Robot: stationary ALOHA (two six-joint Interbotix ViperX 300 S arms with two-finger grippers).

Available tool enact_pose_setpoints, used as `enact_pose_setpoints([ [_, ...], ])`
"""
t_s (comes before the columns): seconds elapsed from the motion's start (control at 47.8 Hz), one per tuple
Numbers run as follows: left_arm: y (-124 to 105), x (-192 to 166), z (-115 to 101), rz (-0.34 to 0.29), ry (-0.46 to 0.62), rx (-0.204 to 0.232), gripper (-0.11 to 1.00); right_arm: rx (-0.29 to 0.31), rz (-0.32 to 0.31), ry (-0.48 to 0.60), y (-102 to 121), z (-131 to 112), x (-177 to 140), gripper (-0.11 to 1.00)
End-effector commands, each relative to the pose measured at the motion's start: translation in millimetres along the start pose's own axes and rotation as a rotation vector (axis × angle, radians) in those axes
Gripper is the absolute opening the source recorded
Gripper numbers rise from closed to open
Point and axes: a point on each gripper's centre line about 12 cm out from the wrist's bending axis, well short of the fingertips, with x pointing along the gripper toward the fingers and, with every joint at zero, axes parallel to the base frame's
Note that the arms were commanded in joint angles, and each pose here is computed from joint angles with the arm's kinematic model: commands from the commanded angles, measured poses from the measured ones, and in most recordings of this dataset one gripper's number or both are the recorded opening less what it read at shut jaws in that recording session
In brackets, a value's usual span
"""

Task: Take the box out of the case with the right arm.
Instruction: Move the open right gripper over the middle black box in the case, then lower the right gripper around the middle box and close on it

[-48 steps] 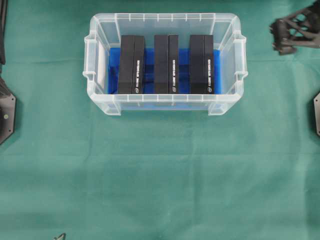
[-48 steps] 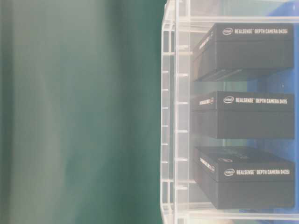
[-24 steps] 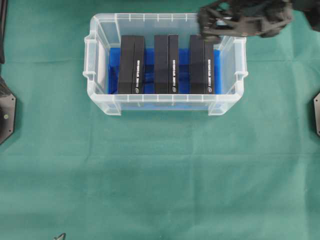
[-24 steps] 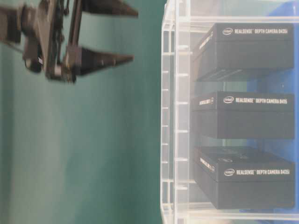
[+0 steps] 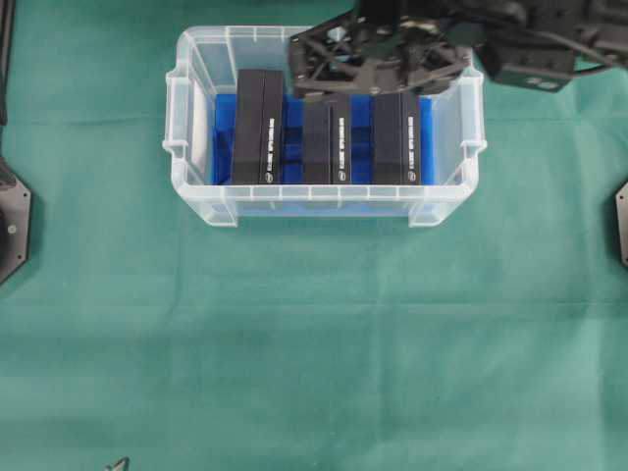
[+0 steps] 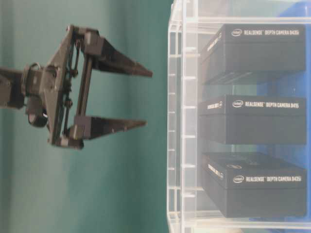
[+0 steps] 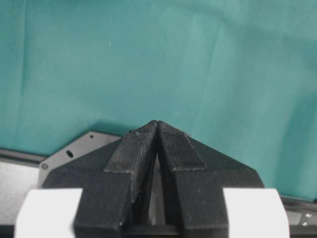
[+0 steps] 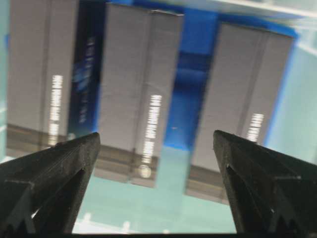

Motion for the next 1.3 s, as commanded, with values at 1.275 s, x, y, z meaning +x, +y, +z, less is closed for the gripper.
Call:
enact_pose_setpoints([
  [1.275,1.6,-5.4,-1.2,0.008,0.010,-0.002,0.08,0.000,0.056,-0.007,26.8,1.2,-4.8,0.94],
])
